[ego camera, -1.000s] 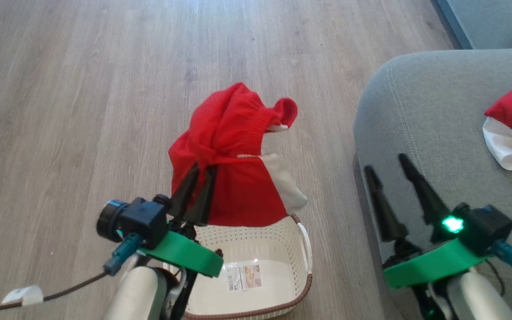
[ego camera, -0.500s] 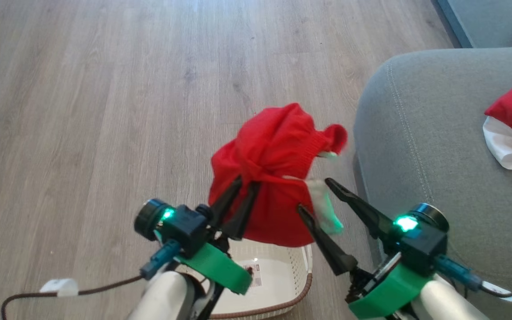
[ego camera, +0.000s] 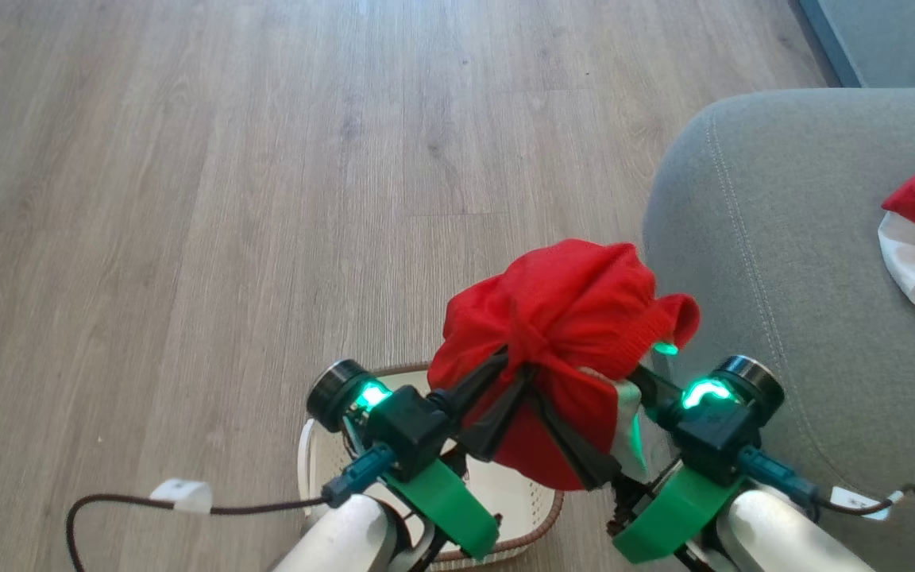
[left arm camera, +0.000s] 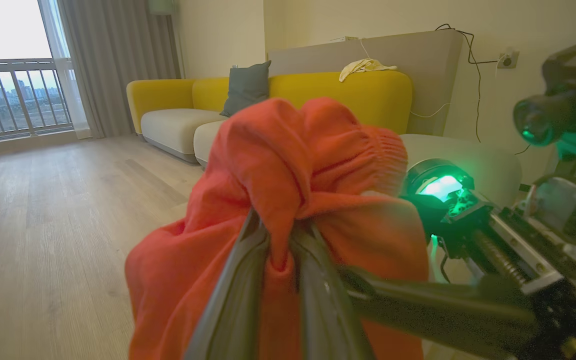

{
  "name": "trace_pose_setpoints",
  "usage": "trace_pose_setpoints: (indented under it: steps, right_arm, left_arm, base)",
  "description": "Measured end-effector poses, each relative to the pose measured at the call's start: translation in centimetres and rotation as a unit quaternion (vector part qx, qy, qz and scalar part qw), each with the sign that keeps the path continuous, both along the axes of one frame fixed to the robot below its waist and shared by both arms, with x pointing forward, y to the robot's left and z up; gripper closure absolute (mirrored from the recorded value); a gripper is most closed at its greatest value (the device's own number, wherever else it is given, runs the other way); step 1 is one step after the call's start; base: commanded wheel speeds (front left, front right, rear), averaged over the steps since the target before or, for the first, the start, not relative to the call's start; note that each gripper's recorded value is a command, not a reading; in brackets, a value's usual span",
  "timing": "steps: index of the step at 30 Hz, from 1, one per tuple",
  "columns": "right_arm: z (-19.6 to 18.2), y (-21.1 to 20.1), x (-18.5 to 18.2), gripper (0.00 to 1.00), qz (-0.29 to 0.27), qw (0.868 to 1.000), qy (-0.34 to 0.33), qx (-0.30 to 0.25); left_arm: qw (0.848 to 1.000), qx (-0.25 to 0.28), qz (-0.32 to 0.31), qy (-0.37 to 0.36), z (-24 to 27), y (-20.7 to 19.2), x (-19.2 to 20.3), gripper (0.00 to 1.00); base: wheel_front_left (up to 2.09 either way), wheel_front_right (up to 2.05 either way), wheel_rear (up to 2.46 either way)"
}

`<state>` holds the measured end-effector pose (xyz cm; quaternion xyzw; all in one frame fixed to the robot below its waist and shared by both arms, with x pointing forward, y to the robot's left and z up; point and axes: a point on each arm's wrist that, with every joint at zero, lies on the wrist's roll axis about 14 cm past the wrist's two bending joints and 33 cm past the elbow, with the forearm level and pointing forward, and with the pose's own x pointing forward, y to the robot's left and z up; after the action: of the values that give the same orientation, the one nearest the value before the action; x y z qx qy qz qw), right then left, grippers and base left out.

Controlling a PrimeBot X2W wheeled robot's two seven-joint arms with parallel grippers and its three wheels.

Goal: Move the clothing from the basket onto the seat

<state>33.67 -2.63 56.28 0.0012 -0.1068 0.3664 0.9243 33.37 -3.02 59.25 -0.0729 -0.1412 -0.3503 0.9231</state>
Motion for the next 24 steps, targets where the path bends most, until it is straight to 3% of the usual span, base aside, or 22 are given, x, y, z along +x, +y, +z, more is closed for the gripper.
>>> trace_pose_setpoints:
  steps: [10,11,13,24]
  right_arm:
    - [-1.1,0.1,0.4,0.0,0.002,1.0,0.011,-0.017]
    - [-1.3,0.1,0.4,0.52,0.002,1.0,0.014,-0.019]
    - [-1.6,0.0,0.4,1.0,0.0,1.0,0.017,-0.021]
    - [-1.3,0.1,0.6,1.0,-0.002,1.0,0.019,-0.013]
  left_arm:
    - [0.999,-0.011,-0.036,0.017,-0.3,-1.7,-0.7,1.0]
    - [0.999,-0.01,-0.037,0.017,-0.3,-1.7,-0.7,1.0]
    - [0.999,-0.009,-0.04,0.018,-0.4,-1.9,-0.8,1.0]
    - [0.999,-0.01,-0.04,0.015,-0.3,-1.9,-1.0,1.0]
  base:
    - [0.0,0.0,0.0]
    - [0.0,0.0,0.0]
    - [0.0,0.0,0.0]
    - [0.0,0.0,0.0]
